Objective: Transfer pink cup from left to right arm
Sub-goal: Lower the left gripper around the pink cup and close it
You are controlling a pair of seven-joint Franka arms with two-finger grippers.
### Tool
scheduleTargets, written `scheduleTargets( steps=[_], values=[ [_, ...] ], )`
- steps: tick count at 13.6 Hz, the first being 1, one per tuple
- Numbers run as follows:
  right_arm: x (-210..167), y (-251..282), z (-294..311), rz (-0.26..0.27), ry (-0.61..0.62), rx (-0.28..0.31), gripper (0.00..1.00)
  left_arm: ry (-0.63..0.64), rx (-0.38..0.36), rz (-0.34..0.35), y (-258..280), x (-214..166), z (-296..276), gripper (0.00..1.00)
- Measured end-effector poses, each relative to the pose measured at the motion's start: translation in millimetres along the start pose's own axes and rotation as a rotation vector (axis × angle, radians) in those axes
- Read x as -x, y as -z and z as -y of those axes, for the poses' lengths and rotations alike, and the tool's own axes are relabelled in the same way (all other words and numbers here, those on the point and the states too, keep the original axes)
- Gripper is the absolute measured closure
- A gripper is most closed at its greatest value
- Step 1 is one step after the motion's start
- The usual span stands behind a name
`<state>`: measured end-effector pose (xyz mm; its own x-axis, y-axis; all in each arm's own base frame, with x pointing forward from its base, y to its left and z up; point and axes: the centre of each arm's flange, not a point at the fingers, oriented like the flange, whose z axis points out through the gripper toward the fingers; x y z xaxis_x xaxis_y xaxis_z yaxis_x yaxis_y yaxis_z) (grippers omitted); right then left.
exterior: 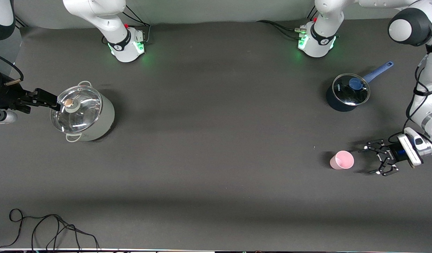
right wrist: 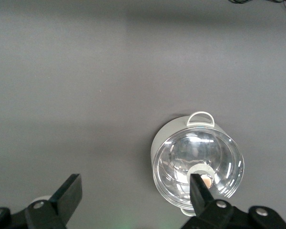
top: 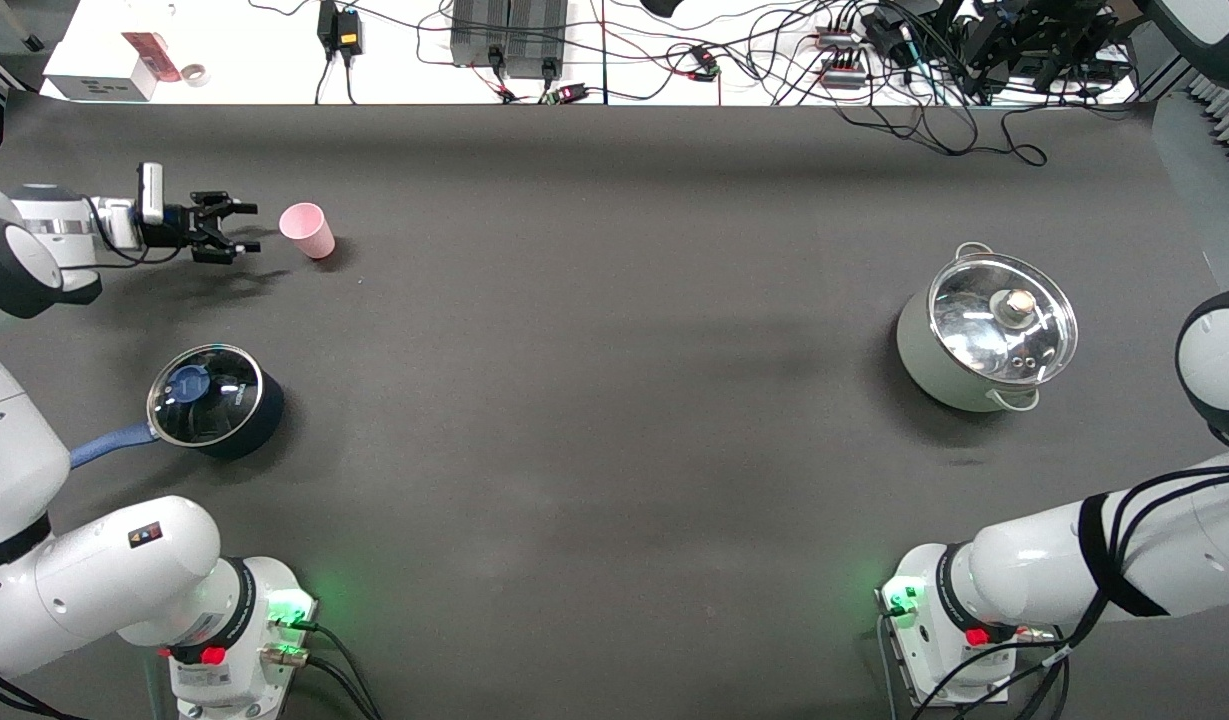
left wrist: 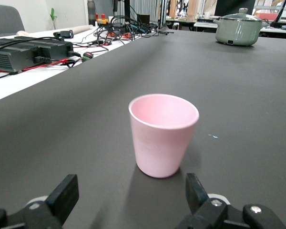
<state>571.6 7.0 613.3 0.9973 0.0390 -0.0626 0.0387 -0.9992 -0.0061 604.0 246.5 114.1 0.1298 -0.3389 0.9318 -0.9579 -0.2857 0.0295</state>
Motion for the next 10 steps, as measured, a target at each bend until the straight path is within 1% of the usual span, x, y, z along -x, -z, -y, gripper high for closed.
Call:
scheduleTargets(
  steps=[5,7,10],
  values=[
    [0.1,-0.4,0.1,0.002,0.0,0.0,0.0,-0.028,-0.005,-0.09,-16.2,30.3,-27.9,0.0],
    [0.2,-0.6,1.6,0.004,0.003,0.0,0.0,-0.041,-0.016,-0.127,-30.1,34.0,-36.4,0.0],
    [0.2,-0.8,3.6,0.005,0.006,0.0,0.0,-0.039,-0.037,-0.171,-50.9,29.8,-38.5,0.0]
  ],
)
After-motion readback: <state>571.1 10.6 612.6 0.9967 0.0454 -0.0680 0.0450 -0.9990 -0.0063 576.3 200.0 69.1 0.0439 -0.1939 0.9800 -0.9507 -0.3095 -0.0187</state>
